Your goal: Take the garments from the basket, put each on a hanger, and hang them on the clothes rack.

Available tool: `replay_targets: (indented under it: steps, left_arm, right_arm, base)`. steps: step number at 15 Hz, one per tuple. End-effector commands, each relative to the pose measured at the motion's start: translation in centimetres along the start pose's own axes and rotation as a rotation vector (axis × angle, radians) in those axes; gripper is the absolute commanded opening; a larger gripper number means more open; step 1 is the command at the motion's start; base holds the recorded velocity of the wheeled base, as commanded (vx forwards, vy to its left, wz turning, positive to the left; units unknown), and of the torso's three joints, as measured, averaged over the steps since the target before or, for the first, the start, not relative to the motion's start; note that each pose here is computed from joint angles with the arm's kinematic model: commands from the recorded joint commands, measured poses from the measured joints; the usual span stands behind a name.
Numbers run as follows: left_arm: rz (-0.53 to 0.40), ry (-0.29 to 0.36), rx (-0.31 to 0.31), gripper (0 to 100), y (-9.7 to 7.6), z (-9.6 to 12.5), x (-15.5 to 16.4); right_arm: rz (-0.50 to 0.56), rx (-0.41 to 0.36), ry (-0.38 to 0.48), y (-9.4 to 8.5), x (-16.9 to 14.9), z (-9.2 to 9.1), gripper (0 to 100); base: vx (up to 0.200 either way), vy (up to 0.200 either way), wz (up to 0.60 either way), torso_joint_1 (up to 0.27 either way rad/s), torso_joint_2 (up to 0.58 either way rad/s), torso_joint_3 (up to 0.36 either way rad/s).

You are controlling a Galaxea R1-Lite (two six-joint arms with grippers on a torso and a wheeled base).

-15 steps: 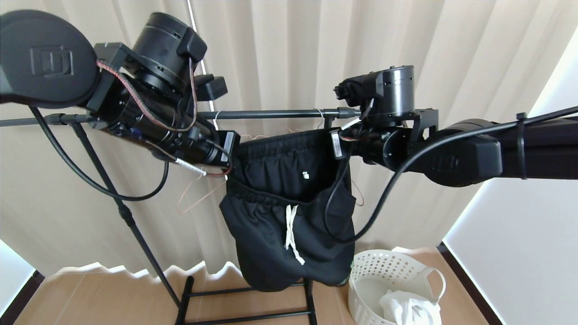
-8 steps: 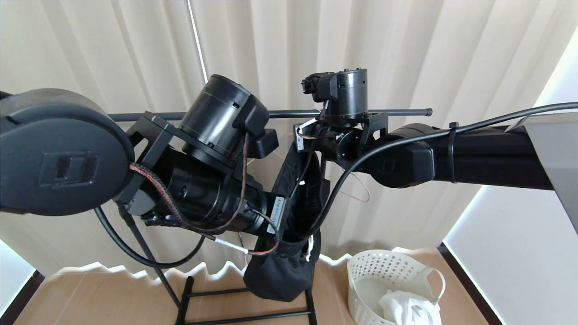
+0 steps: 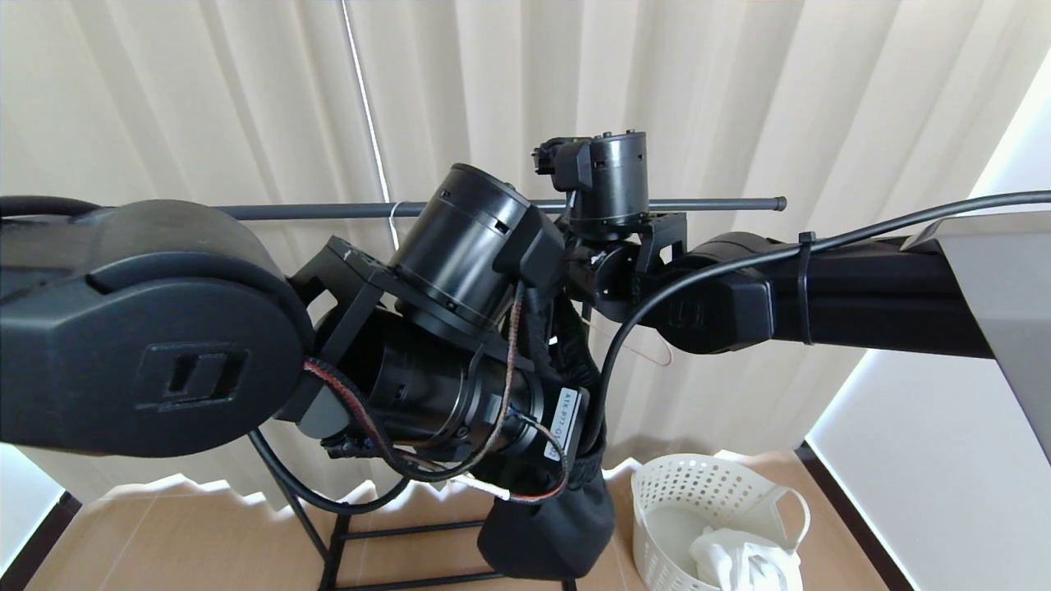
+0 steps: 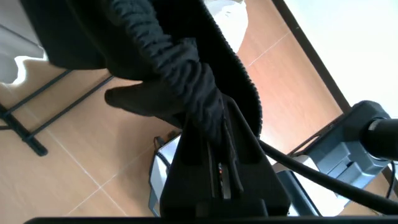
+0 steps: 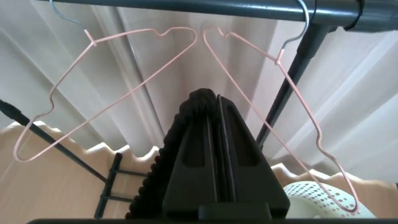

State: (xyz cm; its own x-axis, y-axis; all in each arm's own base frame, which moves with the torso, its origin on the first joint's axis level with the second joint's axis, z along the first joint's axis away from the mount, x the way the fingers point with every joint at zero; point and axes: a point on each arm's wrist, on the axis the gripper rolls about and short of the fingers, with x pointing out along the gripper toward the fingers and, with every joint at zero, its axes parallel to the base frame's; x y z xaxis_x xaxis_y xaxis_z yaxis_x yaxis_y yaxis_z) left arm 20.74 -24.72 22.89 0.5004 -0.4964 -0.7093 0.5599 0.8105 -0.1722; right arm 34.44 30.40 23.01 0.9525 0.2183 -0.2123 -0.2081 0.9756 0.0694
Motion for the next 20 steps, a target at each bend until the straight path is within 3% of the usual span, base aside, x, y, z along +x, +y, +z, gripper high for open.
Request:
replay_targets:
  steps: [1,3,7,10,13,14,17,20]
  left_arm:
    - [0.046,-0.012,-0.005,0,0.6,-0.6,-1.0]
    - [0.076,-0.023,-0.012,0,1.4,-0.9,-1.8]
    - [0.22,-0.057,-0.068,0,7.0,-0.7,-2.5]
    - [0.28,-0.101,-0.066,0,10.0,0.7,0.1]
    - [0.289,-0.138,-0.036,0,10.8,2.0,3.4]
    - [0.296,-0.147,-0.038,0,10.9,2.7,4.2]
    - [0.327,-0.182,-0.051,0,11.2,3.8,5.1]
    - [0.333,-0.226,-0.05,0,11.1,4.8,5.2]
  right_arm:
    - [-0.006,0.022,0.002,-0.5,-0.6,0.4,0]
    - [-0.019,0.021,0.01,-1.3,-0.9,0.4,0]
    - [-0.092,0.003,0.077,-5.3,-3.0,-0.4,0]
    - [-0.095,0.0,0.073,-6.8,-5.7,-0.6,0]
    - [-0.129,-0.022,0.034,-7.7,-7.2,-1.8,0]
    - [-0.14,-0.061,0.019,-7.9,-7.9,-3.0,0]
    - [-0.108,-0.116,-0.053,-8.1,-9.5,-4.9,0]
    - [-0.127,-0.16,-0.061,-7.3,-9.3,-5.8,0]
  base:
    - [0.0,0.0,0.0,0.0,0.0,0.0]
    - [0.0,0.0,0.0,0.0,0.0,0.0]
    - [0.0,0.0,0.0,0.0,0.0,0.0]
    - [0.0,0.0,0.0,0.0,0.0,0.0]
    - [0.0,0.0,0.0,0.0,0.0,0.0]
    - [0.0,0.0,0.0,0.0,0.0,0.0]
    - [0.0,0.0,0.0,0.0,0.0,0.0]
    - [0.0,0.0,0.0,0.0,0.0,0.0]
